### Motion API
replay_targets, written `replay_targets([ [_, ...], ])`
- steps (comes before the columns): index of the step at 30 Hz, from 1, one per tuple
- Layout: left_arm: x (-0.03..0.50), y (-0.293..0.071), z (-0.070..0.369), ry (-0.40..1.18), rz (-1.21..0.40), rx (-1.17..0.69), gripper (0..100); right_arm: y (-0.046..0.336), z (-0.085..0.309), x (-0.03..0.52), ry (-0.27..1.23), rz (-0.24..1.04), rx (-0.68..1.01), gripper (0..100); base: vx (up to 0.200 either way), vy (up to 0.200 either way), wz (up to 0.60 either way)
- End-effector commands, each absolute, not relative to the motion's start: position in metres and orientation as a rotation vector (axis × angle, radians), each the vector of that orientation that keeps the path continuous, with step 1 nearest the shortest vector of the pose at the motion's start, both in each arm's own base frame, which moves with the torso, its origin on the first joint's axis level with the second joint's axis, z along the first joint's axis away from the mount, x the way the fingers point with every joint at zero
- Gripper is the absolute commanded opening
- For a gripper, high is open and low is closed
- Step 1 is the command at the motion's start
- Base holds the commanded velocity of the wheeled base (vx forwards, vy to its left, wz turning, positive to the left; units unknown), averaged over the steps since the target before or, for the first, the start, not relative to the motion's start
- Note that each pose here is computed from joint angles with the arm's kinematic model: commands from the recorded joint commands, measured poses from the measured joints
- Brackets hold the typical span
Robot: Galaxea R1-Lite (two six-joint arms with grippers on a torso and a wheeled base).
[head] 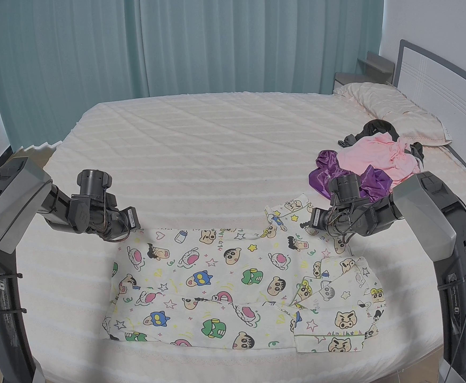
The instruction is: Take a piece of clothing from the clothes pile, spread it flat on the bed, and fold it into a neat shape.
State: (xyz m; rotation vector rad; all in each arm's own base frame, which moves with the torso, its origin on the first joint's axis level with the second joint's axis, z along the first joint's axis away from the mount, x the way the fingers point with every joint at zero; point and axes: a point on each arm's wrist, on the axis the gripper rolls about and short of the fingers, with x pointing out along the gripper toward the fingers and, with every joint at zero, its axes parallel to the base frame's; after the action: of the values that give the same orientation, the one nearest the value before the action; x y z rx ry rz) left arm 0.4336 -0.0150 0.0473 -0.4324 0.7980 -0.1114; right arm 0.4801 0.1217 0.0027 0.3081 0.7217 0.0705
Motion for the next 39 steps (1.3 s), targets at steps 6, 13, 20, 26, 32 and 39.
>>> replay_targets([
  [6,0.433,-0.015,0.053,0.784,-0.113,-0.432,0,0.113,0.019,0.480,0.692,0.060,0.320,0,0.000,0.000,0.00],
  [13,0.433,-0.015,0.052,0.786,-0.113,-0.432,0,0.110,0.019,0.481,0.688,0.054,0.313,100,0.000,0.000,0.00],
  [20,0.432,-0.015,0.053,0.786,-0.114,-0.431,0,0.114,0.011,0.484,0.694,0.051,0.300,100,0.000,0.000,0.00],
  [26,0.431,-0.015,0.055,0.783,-0.115,-0.431,0,0.126,0.001,0.486,0.708,0.067,0.288,100,0.000,0.000,0.00],
  [32,0.429,-0.015,0.059,0.780,-0.115,-0.430,0,0.138,-0.005,0.486,0.714,0.094,0.267,0,0.000,0.000,0.00],
  [39,0.428,-0.015,0.061,0.807,-0.108,-0.430,0,0.137,0.001,0.486,0.696,0.094,0.276,0,0.000,0.000,0.00],
])
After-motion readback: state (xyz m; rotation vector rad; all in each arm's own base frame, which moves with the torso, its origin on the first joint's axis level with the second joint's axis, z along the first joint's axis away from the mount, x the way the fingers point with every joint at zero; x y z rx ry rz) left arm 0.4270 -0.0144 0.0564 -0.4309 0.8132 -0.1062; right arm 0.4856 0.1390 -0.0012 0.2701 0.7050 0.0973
